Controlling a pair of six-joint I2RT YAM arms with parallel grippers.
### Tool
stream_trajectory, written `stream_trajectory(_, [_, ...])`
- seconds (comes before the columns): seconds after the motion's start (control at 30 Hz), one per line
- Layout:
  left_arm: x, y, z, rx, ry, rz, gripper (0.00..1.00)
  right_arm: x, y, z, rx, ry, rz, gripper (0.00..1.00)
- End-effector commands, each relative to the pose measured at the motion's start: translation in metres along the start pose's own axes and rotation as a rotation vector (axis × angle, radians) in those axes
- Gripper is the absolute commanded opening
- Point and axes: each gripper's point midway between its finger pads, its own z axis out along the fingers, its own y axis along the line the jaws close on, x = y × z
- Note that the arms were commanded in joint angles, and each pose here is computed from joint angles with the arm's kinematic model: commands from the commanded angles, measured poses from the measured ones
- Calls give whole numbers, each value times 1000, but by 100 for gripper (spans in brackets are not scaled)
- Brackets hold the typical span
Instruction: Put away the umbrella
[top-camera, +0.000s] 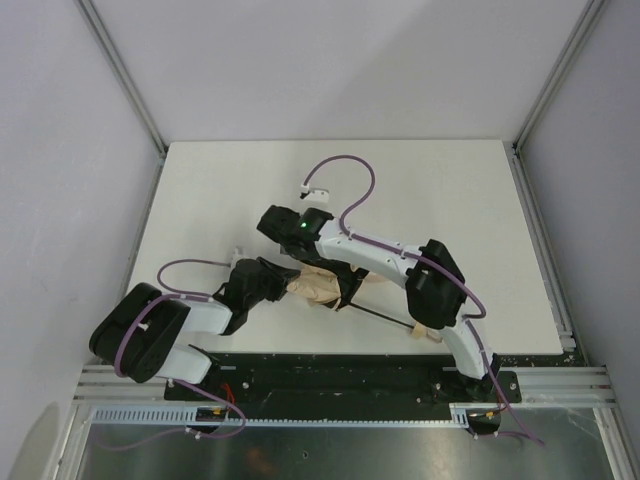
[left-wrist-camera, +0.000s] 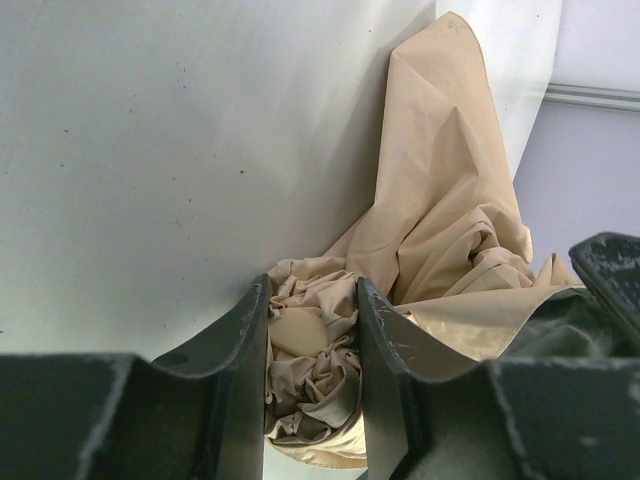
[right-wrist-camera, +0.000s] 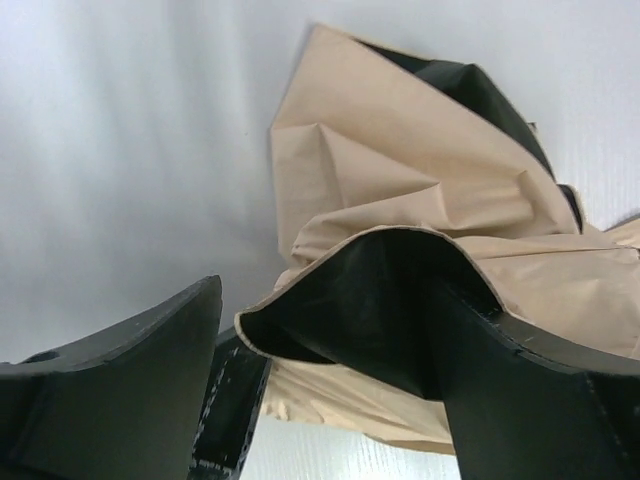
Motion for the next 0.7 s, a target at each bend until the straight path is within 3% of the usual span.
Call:
stream_trajectory(0.0, [1,23,-4,-66,-7,60,0,-15,-17,-1,109,-80,21,77])
stream_trajectory(0.1, [1,24,-4,-70,-8,60,0,-23,-11,0,92,-105,15,55])
stream_trajectory(0.2, [2,26,-3,-78,-3,54,0,-34,-7,-3,50,-97,-15,14])
stream_trajectory(0.23, [3,27,-3,-82,-1,52,0,-38,-5,-9,20,-94,-24,7])
stream_trajectory(0.33, [2,29,-2,-87,-5,48,0,-52,3,-41,-152,-130,-48,1])
stream_trajectory(0.47, [0,29,-2,-88,-16,52,0,-60,11,-80,-541,-142,-15,0])
stream_trajectory(0.57, [0,29,-2,-88,-19,52,0,-40,-3,-82,-734,-76,-59,0])
stream_trajectory(0.67, [-2,28,-3,-81,-28,59,0,-18,-13,-94,-902,-90,-161,0])
